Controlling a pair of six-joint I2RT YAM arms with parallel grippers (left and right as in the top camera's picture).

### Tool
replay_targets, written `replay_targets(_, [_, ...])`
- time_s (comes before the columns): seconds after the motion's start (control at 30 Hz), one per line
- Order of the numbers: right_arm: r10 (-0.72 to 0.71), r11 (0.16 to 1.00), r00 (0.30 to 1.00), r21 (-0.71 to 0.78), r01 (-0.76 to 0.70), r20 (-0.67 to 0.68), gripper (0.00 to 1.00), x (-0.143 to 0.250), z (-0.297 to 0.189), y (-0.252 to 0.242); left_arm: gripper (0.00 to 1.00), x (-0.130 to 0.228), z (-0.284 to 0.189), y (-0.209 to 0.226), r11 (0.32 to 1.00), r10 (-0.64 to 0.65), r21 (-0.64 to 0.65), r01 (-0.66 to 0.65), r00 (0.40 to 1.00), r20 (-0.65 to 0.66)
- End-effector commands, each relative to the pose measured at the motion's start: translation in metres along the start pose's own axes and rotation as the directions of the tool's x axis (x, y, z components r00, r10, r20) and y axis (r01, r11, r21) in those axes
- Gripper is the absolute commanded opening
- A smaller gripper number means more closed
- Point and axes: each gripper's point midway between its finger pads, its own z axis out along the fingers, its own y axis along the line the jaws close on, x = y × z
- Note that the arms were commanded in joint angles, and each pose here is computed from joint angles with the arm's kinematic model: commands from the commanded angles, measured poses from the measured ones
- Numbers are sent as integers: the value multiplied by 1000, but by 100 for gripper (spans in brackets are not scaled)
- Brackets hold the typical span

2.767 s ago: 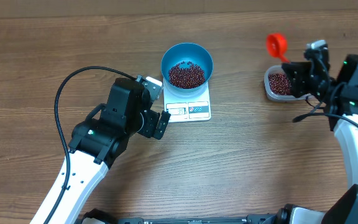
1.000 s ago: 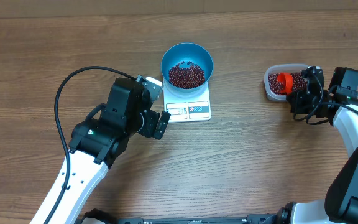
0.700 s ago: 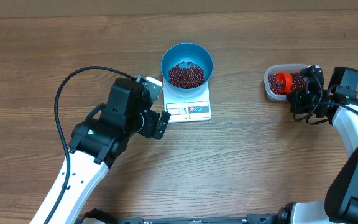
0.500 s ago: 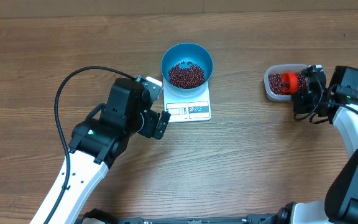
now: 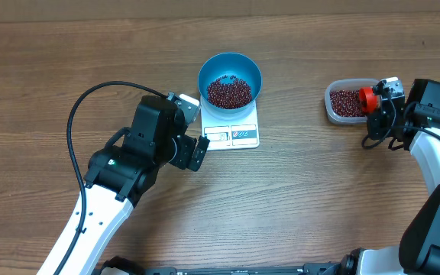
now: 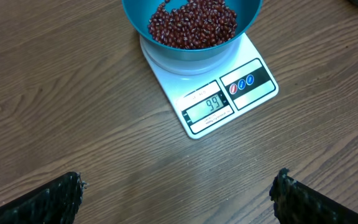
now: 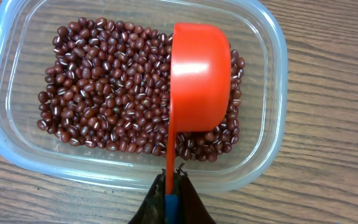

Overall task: Scoop item into bowl and weigh 150g on scale
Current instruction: 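Dip the red scoop into the beans again with the right gripper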

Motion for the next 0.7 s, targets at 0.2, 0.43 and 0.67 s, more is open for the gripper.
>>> replay_targets(0.2, [-2, 999, 1000, -49, 1, -28, 4, 16, 11, 14, 100, 1, 2, 0, 1000, -7, -6, 7, 1000, -7])
replay_targets(0.43, [0, 996, 1000, -84, -1, -13, 4, 13, 11, 20, 100, 1, 2, 0, 1000, -7, -6, 7, 1000, -7])
replay_targets(0.67, [4, 995, 1000, -97, -7, -31, 4, 18, 10, 23, 100, 1, 2, 0, 1000, -7, -6, 7, 1000, -7])
